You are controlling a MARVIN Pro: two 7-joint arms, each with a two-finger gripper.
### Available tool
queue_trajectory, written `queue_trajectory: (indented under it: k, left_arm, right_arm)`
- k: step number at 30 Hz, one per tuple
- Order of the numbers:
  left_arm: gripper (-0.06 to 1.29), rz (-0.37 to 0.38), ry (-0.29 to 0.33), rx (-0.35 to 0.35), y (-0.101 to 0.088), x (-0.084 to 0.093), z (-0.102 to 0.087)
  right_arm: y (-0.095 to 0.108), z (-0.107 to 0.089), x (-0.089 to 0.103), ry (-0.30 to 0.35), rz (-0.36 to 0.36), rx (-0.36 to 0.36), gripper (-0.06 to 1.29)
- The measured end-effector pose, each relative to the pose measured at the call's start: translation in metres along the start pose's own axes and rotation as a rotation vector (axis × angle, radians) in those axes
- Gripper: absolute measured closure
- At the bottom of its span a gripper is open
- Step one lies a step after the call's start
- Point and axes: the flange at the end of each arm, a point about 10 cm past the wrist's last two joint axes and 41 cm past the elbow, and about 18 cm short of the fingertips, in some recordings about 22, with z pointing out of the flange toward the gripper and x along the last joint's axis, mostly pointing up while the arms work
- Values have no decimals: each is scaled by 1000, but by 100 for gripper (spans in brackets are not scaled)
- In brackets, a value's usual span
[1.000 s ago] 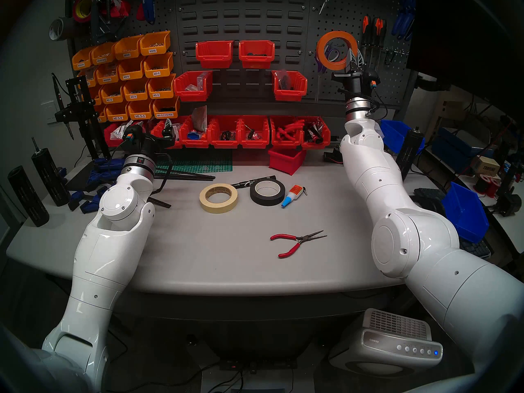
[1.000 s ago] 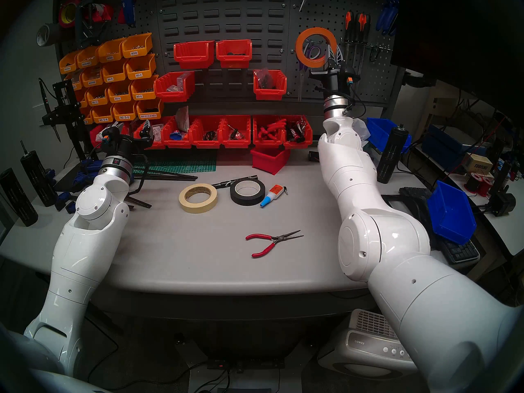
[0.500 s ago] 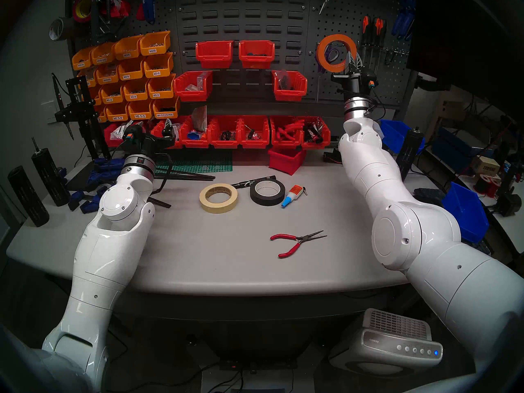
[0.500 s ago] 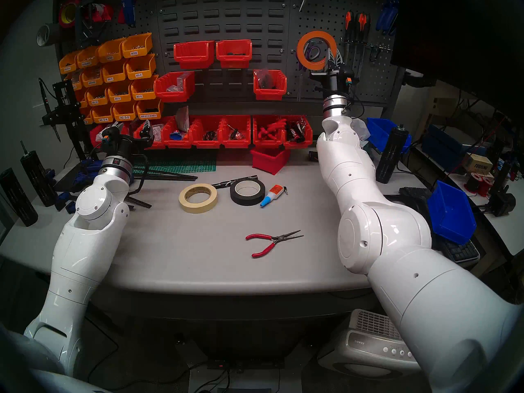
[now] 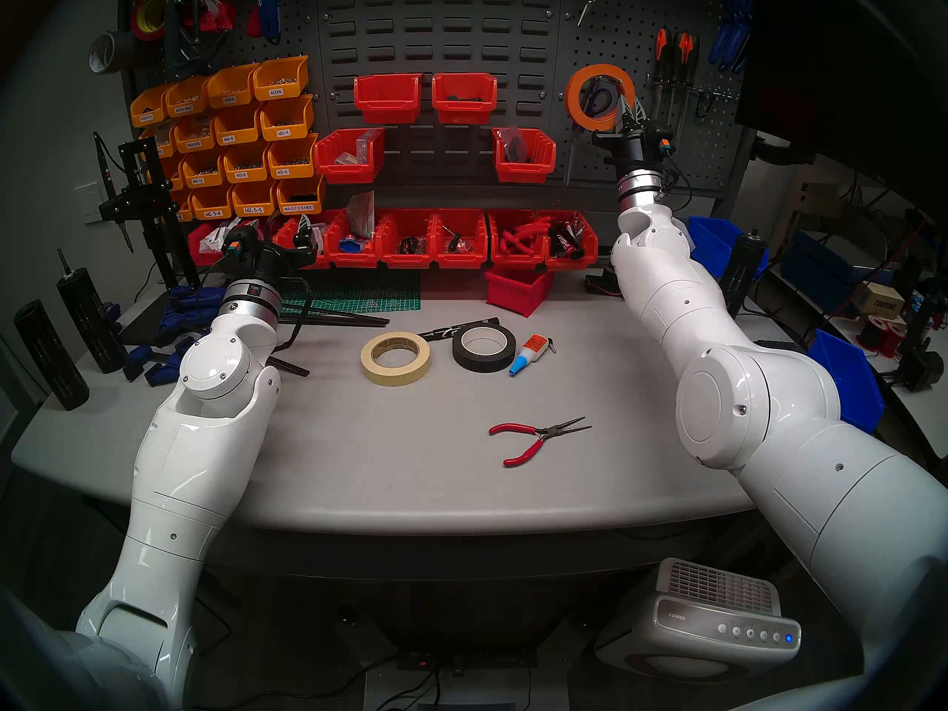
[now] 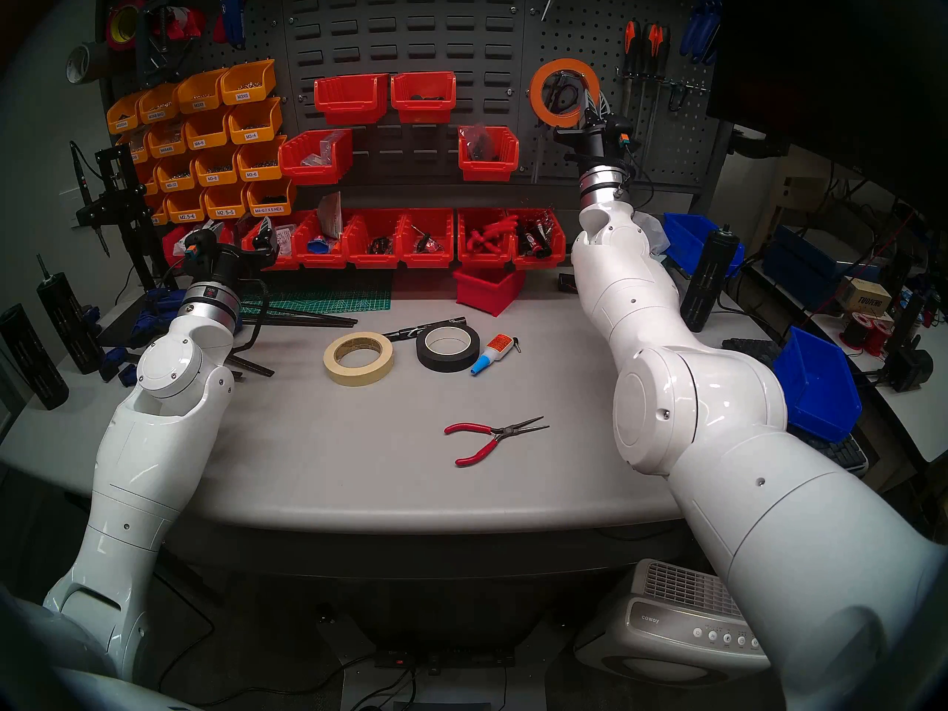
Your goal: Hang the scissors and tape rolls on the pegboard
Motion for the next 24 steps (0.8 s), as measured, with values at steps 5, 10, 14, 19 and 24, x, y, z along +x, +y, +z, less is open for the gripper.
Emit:
queue_trajectory:
  k: [5,10,14,19,24]
  left_arm:
    - [0,0,0,0,0,0,0]
    - [0,0,0,0,0,0,0]
    - [0,0,0,0,0,0,0]
    - [0,0,0,0,0,0,0]
    - [0,0,0,0,0,0,0]
  right_arm:
    - [4,4,-1,-30,0,-3,124]
    - [6,7,-2,-51,0,-1,124]
    - [7,9,-2,-65,0,0,124]
    - [7,13,-3,-87,-1,1,124]
    - [7,17,-2,-106,-3,-3,124]
